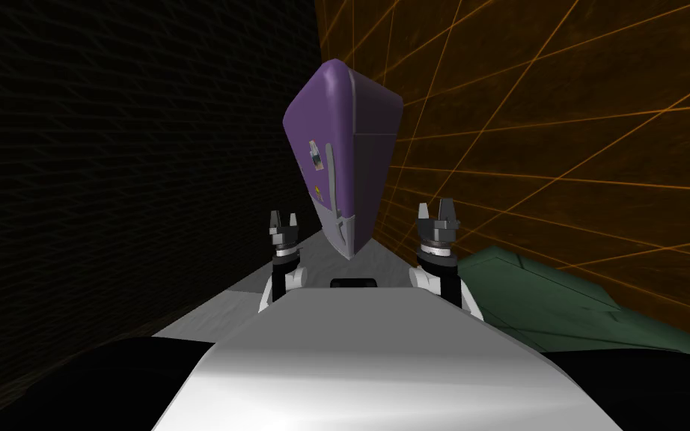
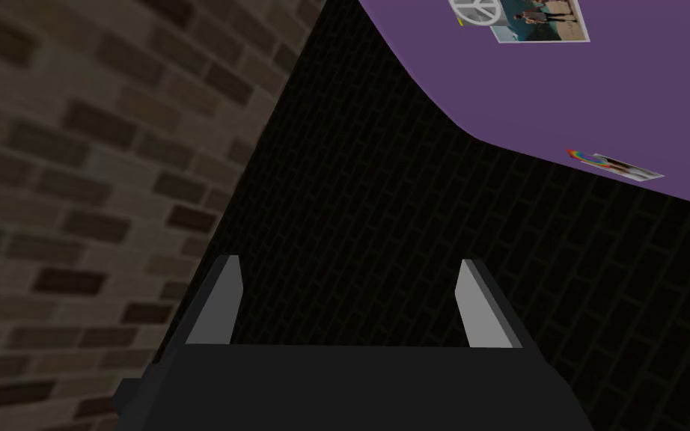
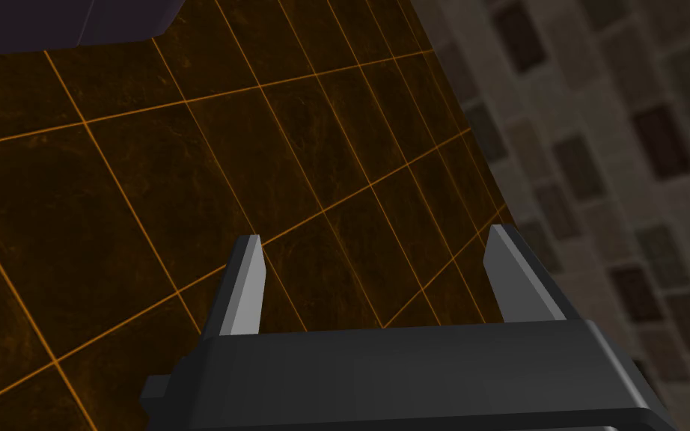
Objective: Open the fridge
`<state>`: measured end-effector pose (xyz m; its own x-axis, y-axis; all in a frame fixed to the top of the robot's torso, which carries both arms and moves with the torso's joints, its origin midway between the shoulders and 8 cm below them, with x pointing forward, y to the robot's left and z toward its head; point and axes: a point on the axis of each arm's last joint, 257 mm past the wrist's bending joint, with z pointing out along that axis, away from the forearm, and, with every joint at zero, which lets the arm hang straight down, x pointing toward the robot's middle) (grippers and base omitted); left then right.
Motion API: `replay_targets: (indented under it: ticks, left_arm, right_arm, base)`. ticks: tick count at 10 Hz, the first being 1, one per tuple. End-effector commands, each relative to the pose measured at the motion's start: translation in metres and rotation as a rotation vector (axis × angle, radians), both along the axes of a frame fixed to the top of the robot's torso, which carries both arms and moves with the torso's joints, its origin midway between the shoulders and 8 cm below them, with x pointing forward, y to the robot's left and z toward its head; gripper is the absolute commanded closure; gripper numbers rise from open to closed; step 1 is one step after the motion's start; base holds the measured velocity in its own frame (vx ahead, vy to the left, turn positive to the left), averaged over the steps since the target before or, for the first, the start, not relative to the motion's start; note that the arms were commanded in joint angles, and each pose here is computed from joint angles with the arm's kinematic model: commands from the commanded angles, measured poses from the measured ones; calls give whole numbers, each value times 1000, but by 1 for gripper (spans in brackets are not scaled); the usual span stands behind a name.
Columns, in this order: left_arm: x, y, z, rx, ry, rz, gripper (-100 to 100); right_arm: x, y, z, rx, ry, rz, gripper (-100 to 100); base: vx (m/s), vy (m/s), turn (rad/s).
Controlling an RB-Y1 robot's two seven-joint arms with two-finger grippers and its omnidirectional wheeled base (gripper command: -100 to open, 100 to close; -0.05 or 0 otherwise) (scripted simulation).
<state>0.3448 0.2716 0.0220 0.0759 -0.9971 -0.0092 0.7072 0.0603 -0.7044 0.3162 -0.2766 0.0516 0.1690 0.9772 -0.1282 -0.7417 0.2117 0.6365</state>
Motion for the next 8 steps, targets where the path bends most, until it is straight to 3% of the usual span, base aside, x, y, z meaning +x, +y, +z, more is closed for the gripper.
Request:
replay_targets:
  ticks: [1, 8]
  left_arm:
    - [0, 0, 0, 0, 0, 0, 0]
    - [0, 0, 0, 0, 0, 0, 0]
  right_arm:
    - [0, 0, 0, 0, 0, 0, 0]
    - [0, 0, 0, 0, 0, 0, 0]
  base:
    - [0, 0, 0]
    - [0, 0, 0]
